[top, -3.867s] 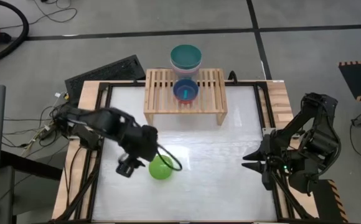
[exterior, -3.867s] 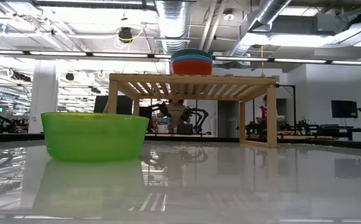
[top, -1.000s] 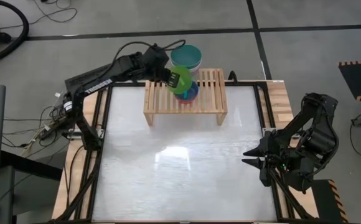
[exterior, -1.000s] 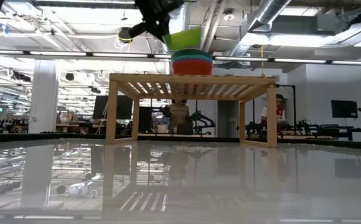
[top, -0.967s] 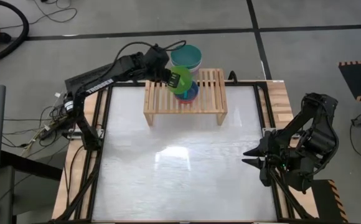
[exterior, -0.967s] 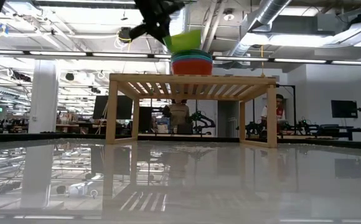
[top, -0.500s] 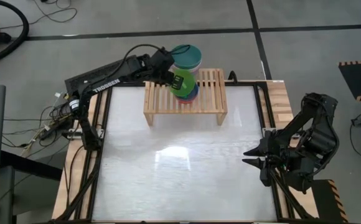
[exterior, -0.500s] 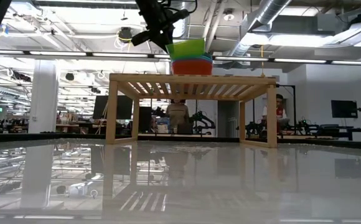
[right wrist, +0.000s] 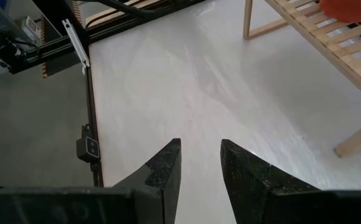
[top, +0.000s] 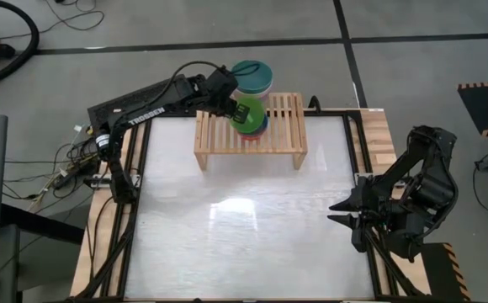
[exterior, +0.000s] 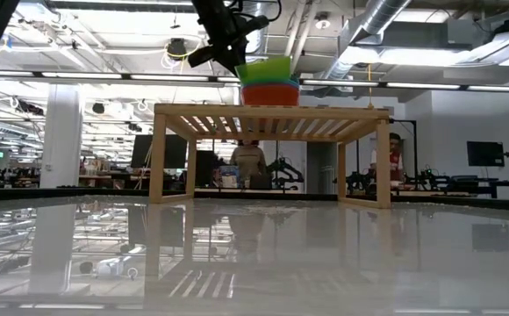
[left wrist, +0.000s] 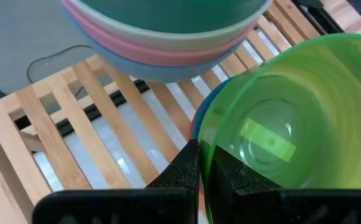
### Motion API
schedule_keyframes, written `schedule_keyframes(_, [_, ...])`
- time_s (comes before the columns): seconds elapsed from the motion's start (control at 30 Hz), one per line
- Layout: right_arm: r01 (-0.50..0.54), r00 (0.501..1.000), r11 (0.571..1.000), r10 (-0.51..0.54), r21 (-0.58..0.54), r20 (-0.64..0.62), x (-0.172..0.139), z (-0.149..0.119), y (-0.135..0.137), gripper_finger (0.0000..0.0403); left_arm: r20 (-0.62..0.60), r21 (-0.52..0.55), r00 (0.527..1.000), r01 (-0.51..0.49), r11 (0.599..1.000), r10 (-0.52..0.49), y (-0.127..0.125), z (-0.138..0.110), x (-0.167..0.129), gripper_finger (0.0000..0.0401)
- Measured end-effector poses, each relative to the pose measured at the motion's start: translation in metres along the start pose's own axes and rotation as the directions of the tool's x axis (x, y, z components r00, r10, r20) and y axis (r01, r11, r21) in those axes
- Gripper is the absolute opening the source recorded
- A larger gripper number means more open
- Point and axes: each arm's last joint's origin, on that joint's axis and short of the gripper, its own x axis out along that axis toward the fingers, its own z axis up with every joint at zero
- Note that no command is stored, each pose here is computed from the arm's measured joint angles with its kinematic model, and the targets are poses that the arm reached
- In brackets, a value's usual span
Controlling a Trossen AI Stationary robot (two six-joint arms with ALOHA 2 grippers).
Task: Place and stack bowls onto a shelf
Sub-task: Stack the green bowl on top of the blue bowl on the shelf
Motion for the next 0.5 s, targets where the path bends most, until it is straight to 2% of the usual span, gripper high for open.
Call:
schedule_keyframes(0.27, [-0.001, 1.000, 1.000, 0.001, 0.011, 0.000, 0.0000, 0.0000, 0.0001, 0.0139, 0.005, 0.079, 1.000, 0.009, 0.997, -0.010, -0.0023, -0.0003, -0.0004, 0.0009])
schedule_keyframes(0.5, [-0.001, 1.000, 1.000, 0.001, 0.011, 0.000, 0.0000, 0.0000, 0.0001, 0.0139, 0.047, 0.115, 0.997, 0.052, 0.992, -0.058, -0.0083, 0.0029, -0.0012, 0.0078])
